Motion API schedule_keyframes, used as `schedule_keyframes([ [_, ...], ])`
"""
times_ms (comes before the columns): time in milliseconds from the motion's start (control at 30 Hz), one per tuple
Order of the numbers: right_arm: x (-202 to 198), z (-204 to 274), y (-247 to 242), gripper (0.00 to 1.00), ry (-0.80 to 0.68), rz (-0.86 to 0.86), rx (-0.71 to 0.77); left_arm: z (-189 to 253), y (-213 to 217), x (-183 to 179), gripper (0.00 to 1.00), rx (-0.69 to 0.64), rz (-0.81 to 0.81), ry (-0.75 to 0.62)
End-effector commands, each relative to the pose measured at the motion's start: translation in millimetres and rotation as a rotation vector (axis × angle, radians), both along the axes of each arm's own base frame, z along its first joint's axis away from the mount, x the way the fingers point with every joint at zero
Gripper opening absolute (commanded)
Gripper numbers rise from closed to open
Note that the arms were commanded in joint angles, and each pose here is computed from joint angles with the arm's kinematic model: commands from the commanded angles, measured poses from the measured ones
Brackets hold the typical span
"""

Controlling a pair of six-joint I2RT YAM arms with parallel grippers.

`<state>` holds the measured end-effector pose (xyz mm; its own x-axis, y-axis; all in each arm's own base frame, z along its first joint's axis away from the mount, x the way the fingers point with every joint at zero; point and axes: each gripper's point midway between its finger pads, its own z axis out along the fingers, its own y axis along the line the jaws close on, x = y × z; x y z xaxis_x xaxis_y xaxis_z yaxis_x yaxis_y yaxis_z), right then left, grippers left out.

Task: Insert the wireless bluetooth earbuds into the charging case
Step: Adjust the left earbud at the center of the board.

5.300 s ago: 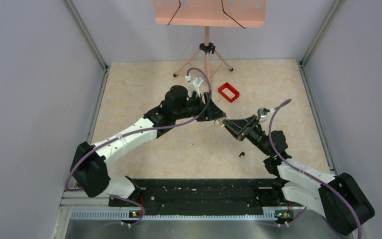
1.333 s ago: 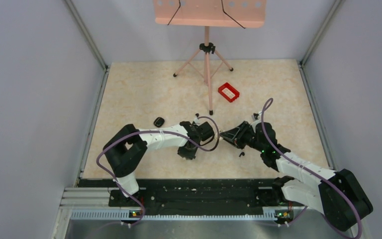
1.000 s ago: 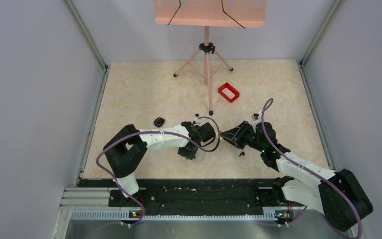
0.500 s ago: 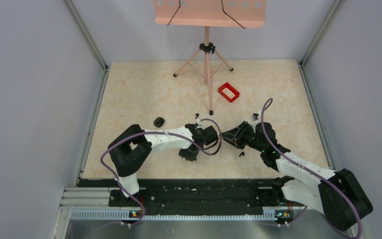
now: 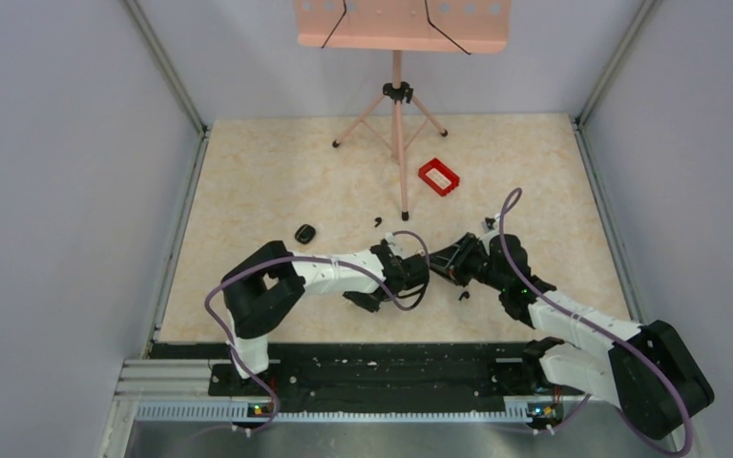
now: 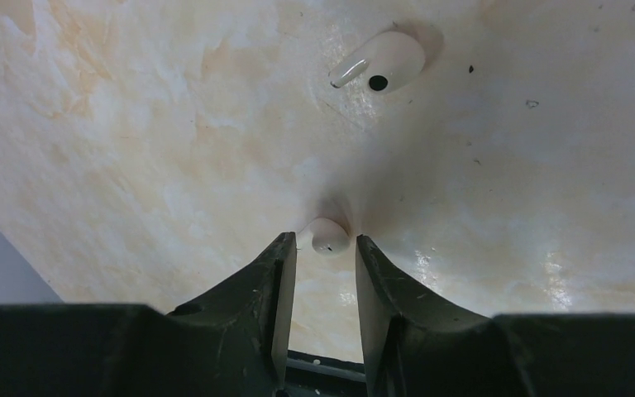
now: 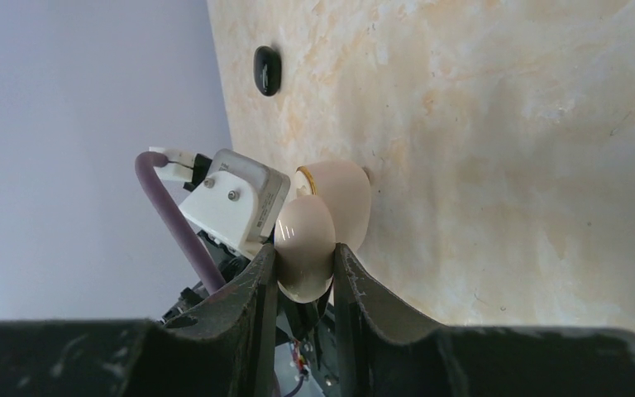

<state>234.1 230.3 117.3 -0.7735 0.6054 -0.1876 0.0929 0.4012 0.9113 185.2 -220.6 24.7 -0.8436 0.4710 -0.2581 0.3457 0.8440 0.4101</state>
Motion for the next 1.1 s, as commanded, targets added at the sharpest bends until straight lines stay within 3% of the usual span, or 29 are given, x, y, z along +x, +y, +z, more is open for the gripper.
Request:
schedule_keyframes([
  [0,6.8,27.0,9.5,0.00,-0.078,0.021,0.050,5.0,-0.2,0.2,0.38,0.061,-0.028,-0.044],
  [467,6.0,27.5,9.3,0.00,-0.078,0.020,0.055,-11.7,-7.6,-7.5,0.36,0.026,-0.052,0.013],
  [933,6.6,28.1,9.4,0.00,-0.077,0.019,0.053,-10.6,-5.3,-5.8,0.20,0.034,-0.053,0.001],
  [1067,7.4,29.5,10.1,0.00,-0.081,0.022,0.054,9.8,-13.0,-1.5,0.18,-0.038,-0.050,-0.031],
])
